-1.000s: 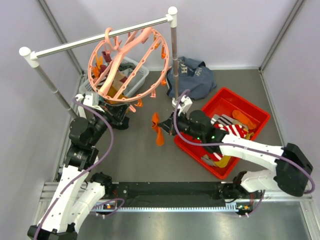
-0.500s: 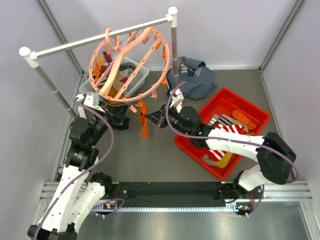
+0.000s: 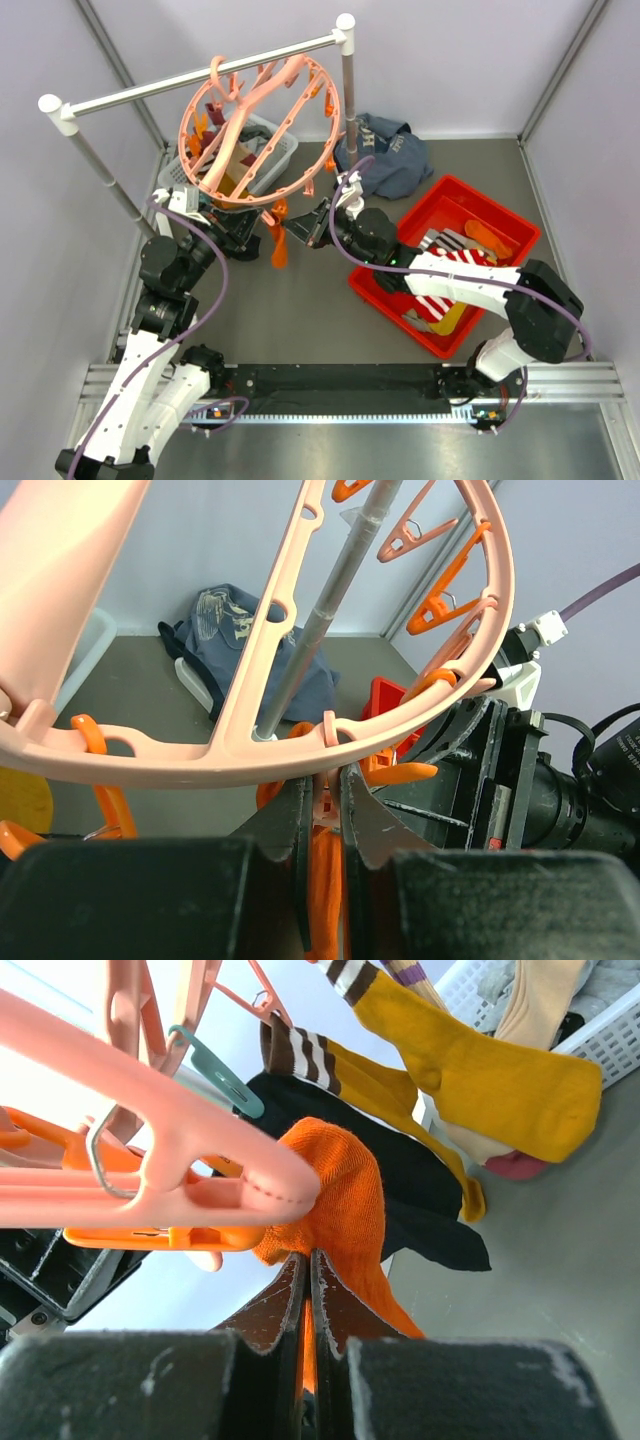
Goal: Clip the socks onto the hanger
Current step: Clamp the sock onto the hanger.
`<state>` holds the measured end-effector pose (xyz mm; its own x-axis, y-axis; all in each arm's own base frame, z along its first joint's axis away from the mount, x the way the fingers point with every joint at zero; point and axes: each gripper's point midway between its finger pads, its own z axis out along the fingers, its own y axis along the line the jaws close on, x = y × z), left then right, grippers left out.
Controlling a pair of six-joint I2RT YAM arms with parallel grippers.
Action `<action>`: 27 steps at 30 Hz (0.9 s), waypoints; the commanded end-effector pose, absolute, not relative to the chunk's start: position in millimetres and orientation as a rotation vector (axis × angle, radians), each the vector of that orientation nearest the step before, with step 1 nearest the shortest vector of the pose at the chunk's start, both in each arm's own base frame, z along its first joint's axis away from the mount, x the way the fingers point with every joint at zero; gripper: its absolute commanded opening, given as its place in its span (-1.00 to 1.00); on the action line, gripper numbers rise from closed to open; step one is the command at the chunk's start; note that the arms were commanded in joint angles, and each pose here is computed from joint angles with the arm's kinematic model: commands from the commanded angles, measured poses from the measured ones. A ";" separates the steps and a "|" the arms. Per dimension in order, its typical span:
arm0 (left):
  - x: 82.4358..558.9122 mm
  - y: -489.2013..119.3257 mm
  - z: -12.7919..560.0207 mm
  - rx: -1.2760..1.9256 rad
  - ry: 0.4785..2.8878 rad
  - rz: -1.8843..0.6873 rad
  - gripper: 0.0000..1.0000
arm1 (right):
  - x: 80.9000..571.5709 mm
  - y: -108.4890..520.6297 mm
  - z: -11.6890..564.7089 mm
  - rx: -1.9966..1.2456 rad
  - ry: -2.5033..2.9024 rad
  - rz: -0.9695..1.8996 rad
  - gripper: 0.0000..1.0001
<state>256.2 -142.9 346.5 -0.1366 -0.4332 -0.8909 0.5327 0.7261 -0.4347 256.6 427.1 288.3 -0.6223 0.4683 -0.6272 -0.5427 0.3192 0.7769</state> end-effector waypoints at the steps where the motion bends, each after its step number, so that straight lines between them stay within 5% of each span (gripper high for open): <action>1: 254.6 -149.3 344.1 0.127 1.488 -0.853 -0.88 | 248.6 435.9 336.7 -0.075 1.580 1.548 -1.00; 27: 250.4 -153.4 339.8 0.210 1.486 -0.836 -0.80 | 235.9 437.4 358.3 -0.094 1.529 1.628 -1.00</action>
<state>252.2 -148.3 346.7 -0.1280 -0.4020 -0.9067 0.5740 0.7155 -0.3982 247.4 434.5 308.4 -0.6374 0.4784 -0.6040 -0.5591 0.2522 0.7898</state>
